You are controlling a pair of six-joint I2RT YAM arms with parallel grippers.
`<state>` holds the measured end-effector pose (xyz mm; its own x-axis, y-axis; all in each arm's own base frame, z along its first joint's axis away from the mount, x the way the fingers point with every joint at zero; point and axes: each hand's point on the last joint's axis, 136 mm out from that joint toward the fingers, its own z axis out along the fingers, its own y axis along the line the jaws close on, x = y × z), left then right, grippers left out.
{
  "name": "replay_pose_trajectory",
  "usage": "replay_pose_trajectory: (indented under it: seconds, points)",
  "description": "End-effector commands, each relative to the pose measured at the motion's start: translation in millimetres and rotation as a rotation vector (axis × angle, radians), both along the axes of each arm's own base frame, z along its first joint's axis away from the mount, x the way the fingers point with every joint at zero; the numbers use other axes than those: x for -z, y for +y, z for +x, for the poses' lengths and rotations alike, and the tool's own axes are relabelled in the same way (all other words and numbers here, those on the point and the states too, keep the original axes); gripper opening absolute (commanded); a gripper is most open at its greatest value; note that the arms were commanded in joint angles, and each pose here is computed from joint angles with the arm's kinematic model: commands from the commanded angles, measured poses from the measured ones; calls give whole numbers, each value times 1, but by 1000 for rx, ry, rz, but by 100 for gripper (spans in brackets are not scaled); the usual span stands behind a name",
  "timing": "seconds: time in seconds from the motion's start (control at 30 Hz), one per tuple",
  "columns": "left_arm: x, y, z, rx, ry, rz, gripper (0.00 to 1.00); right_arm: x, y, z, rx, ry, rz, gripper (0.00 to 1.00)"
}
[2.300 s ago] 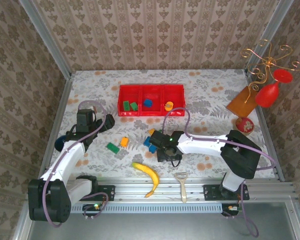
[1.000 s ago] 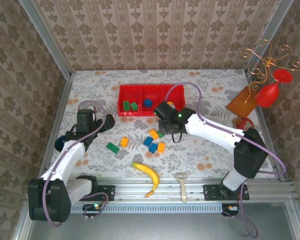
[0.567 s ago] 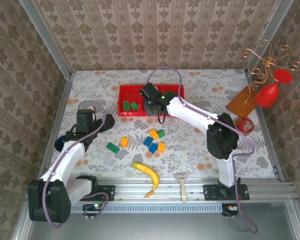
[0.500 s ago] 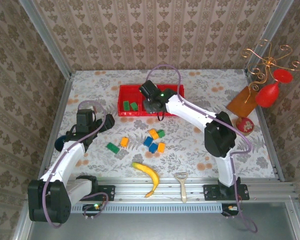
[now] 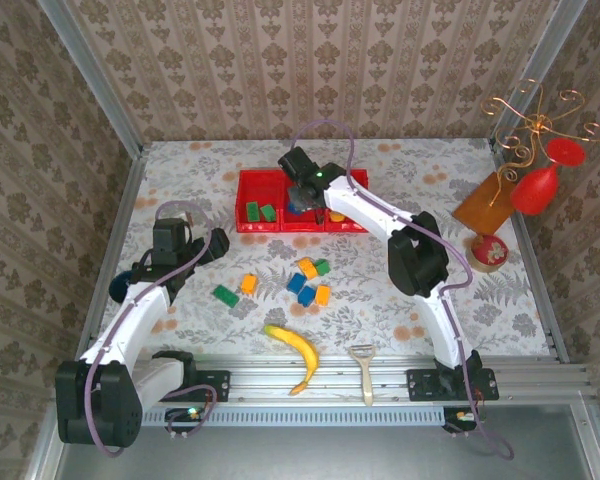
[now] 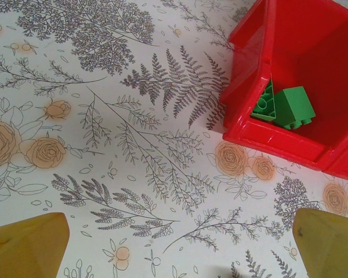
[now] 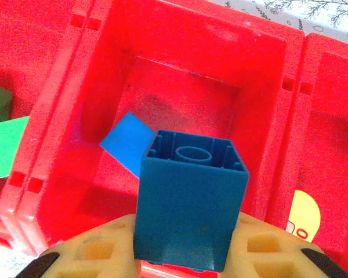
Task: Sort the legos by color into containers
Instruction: Place the lego in the container, then pick up the lego from the center of the table.
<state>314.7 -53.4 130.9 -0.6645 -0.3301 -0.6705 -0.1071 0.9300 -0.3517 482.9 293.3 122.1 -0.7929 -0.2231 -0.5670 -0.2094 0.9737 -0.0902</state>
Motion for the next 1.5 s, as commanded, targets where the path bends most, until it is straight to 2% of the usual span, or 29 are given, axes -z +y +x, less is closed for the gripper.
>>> replay_pose_trajectory:
  seconds: [0.0,0.2,0.37,0.7,1.13,1.47]
  points:
    - [2,1,-3,-3,9,-8,100,-5,-5,4,-4,-13,-52,32]
    - [0,1,-3,-3,7,-9,100,-10,-6,6,0,-21,-49,44]
    - [-1,1,-4,-3,5,-10,100,-18,-6,5,-3,-31,-41,50]
    - [-3,4,-6,-7,-2,-1,100,-39,-3,-10,-12,-40,8,53]
    - [-4,10,-13,-26,-6,11,100,-70,-8,-76,-14,-18,149,55]
    - [-2,9,-12,-27,-7,-7,100,-51,-22,-127,-3,71,143,55]
